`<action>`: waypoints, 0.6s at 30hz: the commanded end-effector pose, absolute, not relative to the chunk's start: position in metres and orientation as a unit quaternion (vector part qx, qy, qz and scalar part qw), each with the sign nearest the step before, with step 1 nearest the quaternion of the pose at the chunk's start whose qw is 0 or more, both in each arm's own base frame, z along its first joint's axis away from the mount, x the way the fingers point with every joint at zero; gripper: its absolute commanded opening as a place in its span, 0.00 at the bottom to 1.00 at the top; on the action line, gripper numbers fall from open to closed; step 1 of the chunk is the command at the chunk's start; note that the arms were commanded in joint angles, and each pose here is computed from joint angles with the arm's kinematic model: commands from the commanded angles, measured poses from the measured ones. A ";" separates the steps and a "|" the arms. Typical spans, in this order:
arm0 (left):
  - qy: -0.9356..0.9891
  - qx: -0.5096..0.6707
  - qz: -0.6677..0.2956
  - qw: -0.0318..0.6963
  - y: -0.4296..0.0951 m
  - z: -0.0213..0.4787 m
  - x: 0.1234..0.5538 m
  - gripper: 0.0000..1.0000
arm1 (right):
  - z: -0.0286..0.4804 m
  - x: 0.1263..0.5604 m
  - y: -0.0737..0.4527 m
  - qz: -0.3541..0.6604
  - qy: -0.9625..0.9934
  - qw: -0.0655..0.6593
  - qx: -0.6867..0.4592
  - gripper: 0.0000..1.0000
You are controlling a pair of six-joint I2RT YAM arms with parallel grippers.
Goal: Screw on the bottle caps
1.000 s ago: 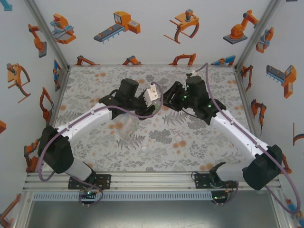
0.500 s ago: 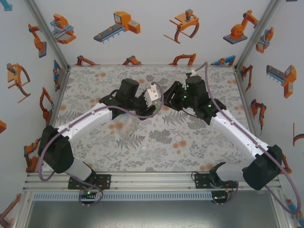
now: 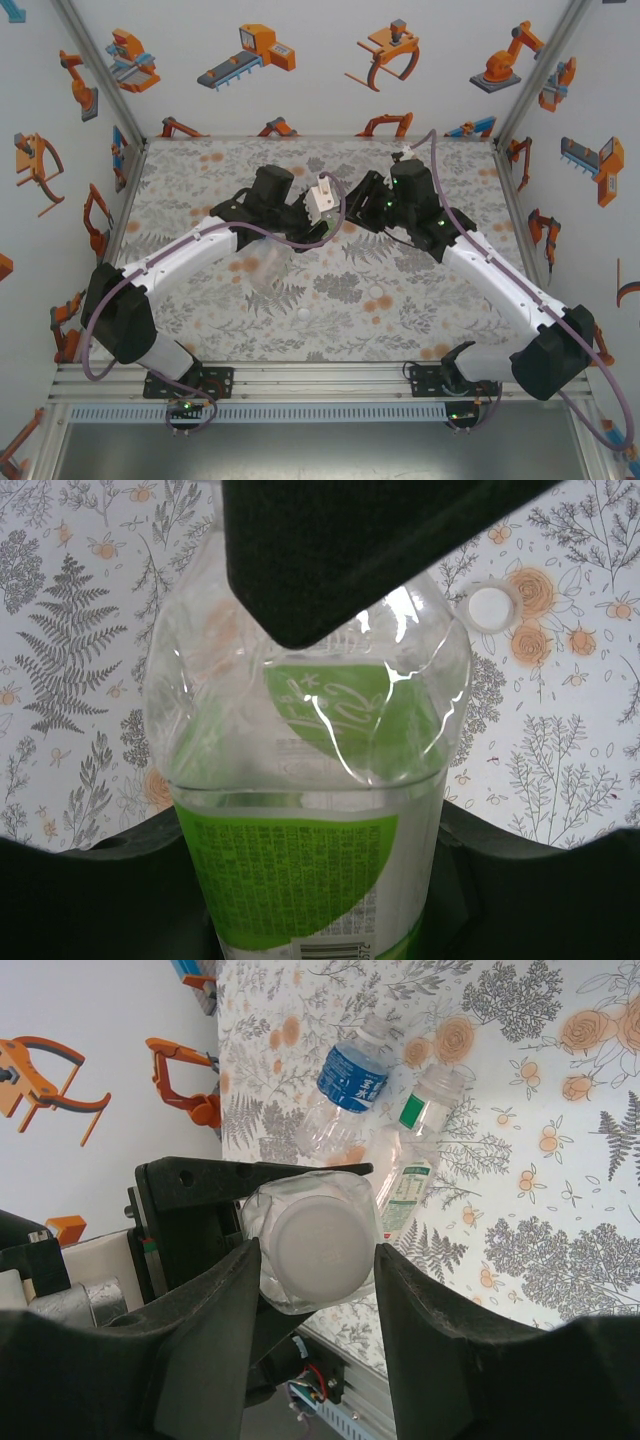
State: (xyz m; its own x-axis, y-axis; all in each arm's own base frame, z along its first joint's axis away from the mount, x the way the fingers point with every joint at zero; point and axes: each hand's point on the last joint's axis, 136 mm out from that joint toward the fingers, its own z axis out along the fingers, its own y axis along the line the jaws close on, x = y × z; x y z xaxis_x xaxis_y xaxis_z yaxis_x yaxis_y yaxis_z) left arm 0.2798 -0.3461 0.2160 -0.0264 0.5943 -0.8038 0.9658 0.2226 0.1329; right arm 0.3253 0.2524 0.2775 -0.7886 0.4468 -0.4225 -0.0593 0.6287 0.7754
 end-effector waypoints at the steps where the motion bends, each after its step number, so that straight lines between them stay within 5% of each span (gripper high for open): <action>1: 0.614 0.597 -0.283 0.432 -0.371 0.261 0.263 0.00 | 0.276 0.332 0.252 0.397 0.853 0.319 0.113 0.46; 15: 0.610 0.604 -0.287 0.425 -0.370 0.259 0.258 0.00 | 0.277 0.335 0.254 0.394 0.854 0.323 0.102 0.35; 18: 0.612 0.603 -0.284 0.426 -0.369 0.259 0.259 0.11 | 0.277 0.335 0.255 0.393 0.855 0.323 0.098 0.28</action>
